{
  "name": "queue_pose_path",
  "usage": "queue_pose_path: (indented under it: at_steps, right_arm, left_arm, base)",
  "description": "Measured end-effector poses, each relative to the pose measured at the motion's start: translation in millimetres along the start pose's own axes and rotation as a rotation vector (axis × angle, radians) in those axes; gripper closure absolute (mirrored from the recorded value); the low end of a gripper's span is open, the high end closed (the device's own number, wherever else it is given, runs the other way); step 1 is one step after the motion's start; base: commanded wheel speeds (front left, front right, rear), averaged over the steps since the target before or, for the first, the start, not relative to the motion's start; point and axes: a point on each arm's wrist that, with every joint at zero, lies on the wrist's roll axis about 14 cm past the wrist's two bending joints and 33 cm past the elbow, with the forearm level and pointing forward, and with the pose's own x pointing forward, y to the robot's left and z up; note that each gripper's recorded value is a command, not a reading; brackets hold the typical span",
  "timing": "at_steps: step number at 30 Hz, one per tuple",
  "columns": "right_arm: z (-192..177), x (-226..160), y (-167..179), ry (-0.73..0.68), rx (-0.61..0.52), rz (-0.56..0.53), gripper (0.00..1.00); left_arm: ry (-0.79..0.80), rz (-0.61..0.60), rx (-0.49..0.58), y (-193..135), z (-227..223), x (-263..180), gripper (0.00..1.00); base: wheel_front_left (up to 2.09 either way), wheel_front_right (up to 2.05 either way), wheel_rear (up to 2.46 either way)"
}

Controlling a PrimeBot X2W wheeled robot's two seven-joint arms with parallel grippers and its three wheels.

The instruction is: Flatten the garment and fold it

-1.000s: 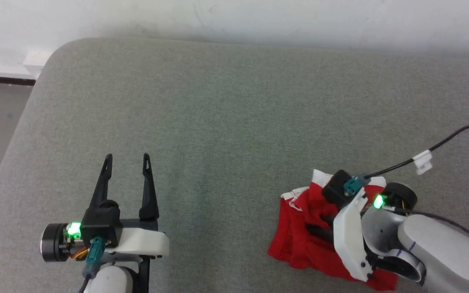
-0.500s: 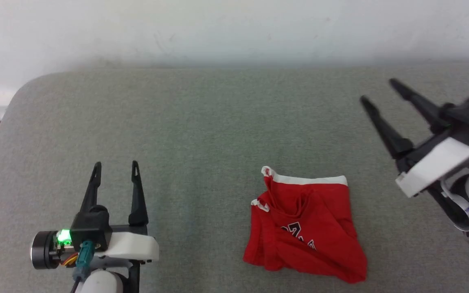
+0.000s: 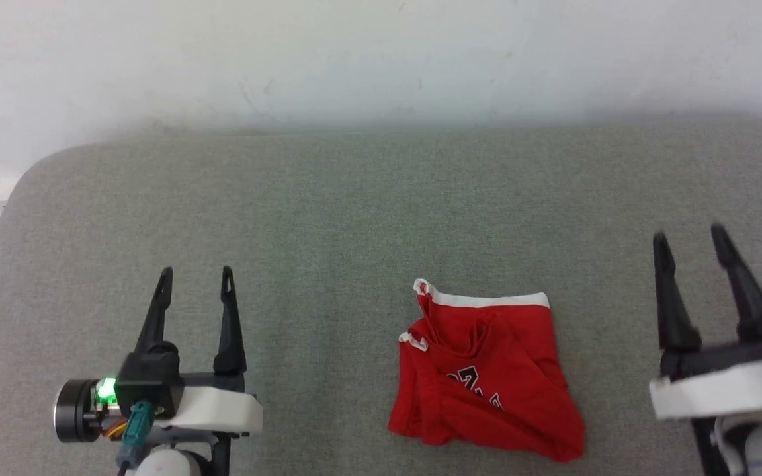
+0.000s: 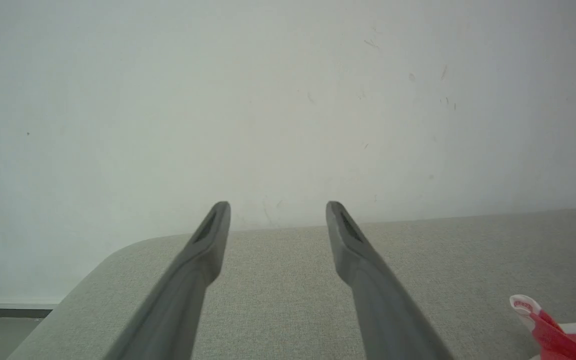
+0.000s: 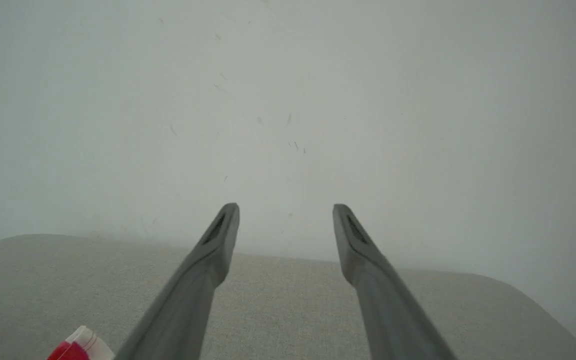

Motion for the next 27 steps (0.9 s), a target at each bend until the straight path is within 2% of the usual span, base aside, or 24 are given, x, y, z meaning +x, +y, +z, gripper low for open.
queue_pose_path:
  at_steps: [6, 10, 13, 17, 19, 20, 23, 27]
  right_arm:
    - [-16.0, -35.8, 1.8, 0.064, 0.048, -0.068, 0.00]
    - [-11.1, -40.0, -0.6, 0.051, 0.053, -0.086, 0.00]
    - [2.1, -30.4, 0.0, 0.004, 0.046, -0.076, 0.00]
    - [36.2, 3.5, -1.0, -0.107, -0.032, 0.000, 0.00]
    - [39.1, 20.8, 2.2, -0.082, -0.071, 0.058, 0.00]
    - [37.9, 29.5, 5.0, -0.049, -0.082, 0.086, 0.00]
    - [13.0, 45.6, 16.1, 0.173, -0.117, 0.186, 0.00]
    - [-30.8, 39.0, 27.3, 0.531, -0.123, 0.308, 0.00]
  left_arm:
    - [0.002, 0.011, -0.008, 4.7, 2.3, -12.5, 0.00]
    - [0.008, 0.025, -0.009, 8.8, 2.0, -20.0, 0.00]
    - [0.012, 0.028, -0.010, 9.8, 1.1, -21.7, 0.00]
    - [0.012, 0.024, -0.013, 9.0, 1.0, -21.7, 0.00]
    - [0.013, 0.027, -0.015, 9.5, 1.0, -22.2, 0.00]
    - [0.013, 0.028, -0.016, 9.6, 0.8, -22.3, 0.00]
    - [0.015, 0.031, -0.019, 9.8, 0.4, -23.3, 0.00]
    - [0.019, 0.043, -0.023, 11.9, -0.2, -25.0, 0.00]
  base:
    - [0.00, 0.00, 0.00]
    - [0.00, 0.00, 0.00]
    - [0.00, 0.00, 0.00]
    - [0.00, 0.00, 0.00]
    - [0.00, 0.00, 0.00]
    - [0.00, 0.00, 0.00]
    - [0.00, 0.00, 0.00]
    - [0.00, 0.00, 0.00]
